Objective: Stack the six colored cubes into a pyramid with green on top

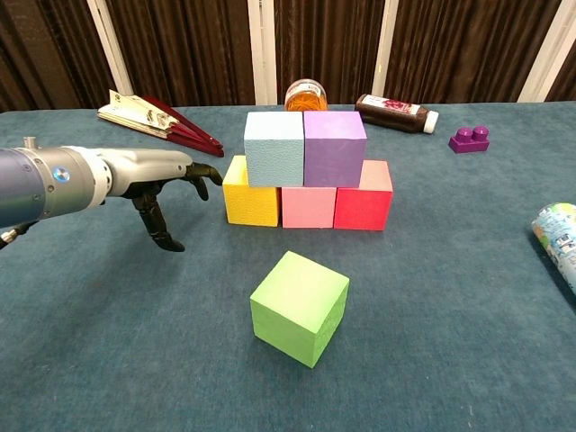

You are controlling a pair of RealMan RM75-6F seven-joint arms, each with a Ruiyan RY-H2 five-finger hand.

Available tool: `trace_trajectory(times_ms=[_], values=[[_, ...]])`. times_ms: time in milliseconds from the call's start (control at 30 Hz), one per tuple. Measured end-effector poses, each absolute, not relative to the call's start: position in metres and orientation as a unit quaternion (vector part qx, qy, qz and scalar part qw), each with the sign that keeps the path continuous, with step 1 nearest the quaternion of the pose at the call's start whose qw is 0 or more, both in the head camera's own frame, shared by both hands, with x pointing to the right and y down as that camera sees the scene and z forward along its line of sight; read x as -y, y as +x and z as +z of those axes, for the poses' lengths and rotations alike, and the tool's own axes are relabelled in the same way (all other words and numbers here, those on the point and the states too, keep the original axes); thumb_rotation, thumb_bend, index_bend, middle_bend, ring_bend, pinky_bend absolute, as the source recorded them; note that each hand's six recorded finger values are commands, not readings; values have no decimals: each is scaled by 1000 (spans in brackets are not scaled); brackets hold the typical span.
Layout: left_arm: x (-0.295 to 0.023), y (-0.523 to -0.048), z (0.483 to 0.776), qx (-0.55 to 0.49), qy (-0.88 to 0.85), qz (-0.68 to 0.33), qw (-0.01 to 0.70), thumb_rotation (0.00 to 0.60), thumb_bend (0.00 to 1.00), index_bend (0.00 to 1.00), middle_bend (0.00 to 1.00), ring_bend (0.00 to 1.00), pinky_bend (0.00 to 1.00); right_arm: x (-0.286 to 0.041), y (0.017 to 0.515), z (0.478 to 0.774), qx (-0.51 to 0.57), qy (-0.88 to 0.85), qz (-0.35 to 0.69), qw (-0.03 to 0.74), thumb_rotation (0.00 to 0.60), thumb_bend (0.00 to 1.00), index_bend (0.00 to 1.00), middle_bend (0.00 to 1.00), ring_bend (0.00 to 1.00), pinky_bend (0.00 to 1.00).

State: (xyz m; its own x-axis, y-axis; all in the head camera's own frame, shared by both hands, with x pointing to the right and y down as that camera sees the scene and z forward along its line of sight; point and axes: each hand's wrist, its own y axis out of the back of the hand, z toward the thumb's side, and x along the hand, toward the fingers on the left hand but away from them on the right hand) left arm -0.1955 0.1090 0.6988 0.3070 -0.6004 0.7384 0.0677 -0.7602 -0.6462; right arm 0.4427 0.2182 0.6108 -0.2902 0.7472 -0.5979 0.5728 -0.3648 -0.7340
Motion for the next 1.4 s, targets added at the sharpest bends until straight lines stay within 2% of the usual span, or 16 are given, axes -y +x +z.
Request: trace_trajectory(times_ms=[1400], values=[[-116, -175, 704, -165, -760, -553, 300, 600, 272, 97, 161, 0, 0, -218, 447, 609, 566, -588, 573, 73, 600, 272, 80, 59, 0, 0]])
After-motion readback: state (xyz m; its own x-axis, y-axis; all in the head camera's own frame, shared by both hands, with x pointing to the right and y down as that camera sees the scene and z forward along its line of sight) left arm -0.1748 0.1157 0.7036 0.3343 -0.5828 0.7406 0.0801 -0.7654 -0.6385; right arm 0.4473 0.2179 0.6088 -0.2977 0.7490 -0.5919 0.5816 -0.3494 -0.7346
